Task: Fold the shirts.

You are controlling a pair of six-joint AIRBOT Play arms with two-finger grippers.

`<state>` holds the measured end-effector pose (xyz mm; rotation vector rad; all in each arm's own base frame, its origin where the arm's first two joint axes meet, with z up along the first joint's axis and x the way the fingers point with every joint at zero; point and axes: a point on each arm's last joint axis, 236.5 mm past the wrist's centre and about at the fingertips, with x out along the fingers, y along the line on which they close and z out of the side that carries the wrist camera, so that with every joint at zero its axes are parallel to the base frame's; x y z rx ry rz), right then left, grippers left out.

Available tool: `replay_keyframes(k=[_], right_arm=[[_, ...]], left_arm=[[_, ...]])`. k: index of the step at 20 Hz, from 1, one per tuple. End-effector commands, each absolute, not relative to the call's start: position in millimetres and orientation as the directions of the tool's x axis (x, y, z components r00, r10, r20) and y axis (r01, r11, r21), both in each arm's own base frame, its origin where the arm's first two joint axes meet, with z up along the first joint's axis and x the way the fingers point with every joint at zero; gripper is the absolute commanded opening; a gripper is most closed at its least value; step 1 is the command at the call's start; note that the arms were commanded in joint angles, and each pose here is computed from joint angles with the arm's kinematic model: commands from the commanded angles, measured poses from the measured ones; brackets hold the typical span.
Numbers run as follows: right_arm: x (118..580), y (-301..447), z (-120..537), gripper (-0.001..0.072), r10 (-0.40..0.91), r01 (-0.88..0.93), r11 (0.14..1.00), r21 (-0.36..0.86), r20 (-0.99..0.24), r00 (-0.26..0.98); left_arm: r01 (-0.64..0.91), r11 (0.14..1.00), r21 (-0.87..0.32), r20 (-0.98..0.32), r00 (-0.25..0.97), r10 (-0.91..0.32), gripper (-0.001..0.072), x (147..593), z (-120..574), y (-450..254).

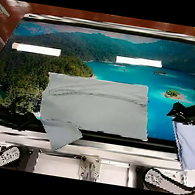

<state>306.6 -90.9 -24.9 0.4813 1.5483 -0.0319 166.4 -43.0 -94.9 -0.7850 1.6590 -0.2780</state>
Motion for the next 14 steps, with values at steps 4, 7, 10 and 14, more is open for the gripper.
replay_keyframes(k=[4,7,10,14], right_arm=[[303.4,-87.2,-31.3,0.0465,0.293,0.338,0.896,0.288,-0.955,0.037],[305.0,-88.2,-31.5,0.0465,0.289,0.338,0.897,0.287,-0.956,0.044],[306.5,-89.1,-31.7,0.0465,0.285,0.338,0.897,0.285,-0.957,0.051],[307.8,-90.8,-32.2,0.0465,0.278,0.338,0.898,0.280,-0.959,0.056]], left_arm=[[-0.279,0.777,-0.564,-0.796,-0.067,-0.602,0.0450,171.4,-111.3,-59.8],[-0.265,0.776,-0.573,-0.787,-0.085,-0.611,0.0450,174.5,-117.7,-71.9],[-0.264,0.777,-0.572,-0.779,-0.123,-0.615,0.0450,170.7,-125.2,-79.0],[-0.276,0.761,-0.588,-0.769,-0.103,-0.631,0.0440,179.7,-130.0,-91.1]])
